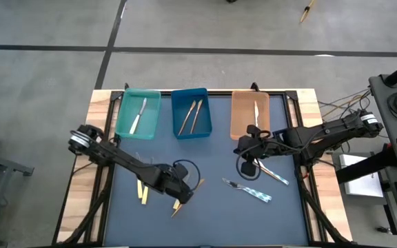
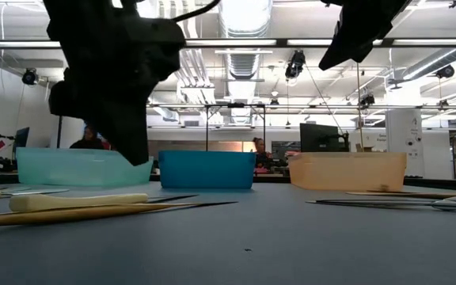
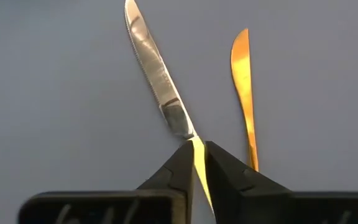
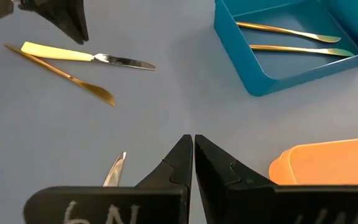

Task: Sort silverware by color (type)
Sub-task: Put the yellow knife into the green bin

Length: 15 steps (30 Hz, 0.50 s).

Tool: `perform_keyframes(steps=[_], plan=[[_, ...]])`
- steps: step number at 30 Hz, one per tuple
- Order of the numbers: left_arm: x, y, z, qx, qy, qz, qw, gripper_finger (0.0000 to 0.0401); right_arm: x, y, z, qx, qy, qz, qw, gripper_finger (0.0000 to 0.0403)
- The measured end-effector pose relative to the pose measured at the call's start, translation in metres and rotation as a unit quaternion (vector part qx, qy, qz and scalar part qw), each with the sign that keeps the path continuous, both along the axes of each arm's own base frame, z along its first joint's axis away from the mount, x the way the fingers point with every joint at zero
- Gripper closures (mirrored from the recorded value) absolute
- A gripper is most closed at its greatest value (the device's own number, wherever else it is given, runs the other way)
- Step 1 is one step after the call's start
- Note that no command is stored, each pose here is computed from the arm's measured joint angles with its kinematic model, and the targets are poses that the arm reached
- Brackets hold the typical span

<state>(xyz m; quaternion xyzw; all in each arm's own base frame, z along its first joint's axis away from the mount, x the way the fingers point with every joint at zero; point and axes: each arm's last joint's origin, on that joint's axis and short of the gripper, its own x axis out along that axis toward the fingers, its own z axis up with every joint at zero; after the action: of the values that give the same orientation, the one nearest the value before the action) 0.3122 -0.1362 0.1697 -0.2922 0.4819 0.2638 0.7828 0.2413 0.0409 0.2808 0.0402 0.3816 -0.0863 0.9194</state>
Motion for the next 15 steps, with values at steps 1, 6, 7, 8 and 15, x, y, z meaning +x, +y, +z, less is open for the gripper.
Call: perform_keyframes(steps=[1, 6, 7, 8, 15], plan=[[0.001, 0.0, -0.001, 0.0, -0.001, 0.002, 1.0, 0.0368, 0.0, 0.0, 0.0, 0.0, 0.0, 0.0, 1.0, 0.0394], [0.006, -0.003, -0.007, 0.002, 0.0, 0.01, 1.0, 0.0316, 0.0, 0.0, 0.0, 0.002, -0.001, -0.002, 1.0, 0.0394], [0.007, -0.004, -0.009, 0.004, 0.001, 0.014, 1.0, 0.0305, 0.0, 0.0, 0.0, 0.003, -0.001, -0.003, 1.0, 0.0394], [0.007, -0.005, -0.012, 0.006, 0.003, 0.017, 1.0, 0.0294, 0.0, 0.0, 0.0, 0.003, -0.001, -0.003, 1.0, 0.0394], [0.01, -0.007, -0.023, 0.014, 0.015, 0.017, 1.0, 0.0239, 0.0, 0.0, 0.0, 0.003, 0.0, -0.003, 1.0, 0.0394]])
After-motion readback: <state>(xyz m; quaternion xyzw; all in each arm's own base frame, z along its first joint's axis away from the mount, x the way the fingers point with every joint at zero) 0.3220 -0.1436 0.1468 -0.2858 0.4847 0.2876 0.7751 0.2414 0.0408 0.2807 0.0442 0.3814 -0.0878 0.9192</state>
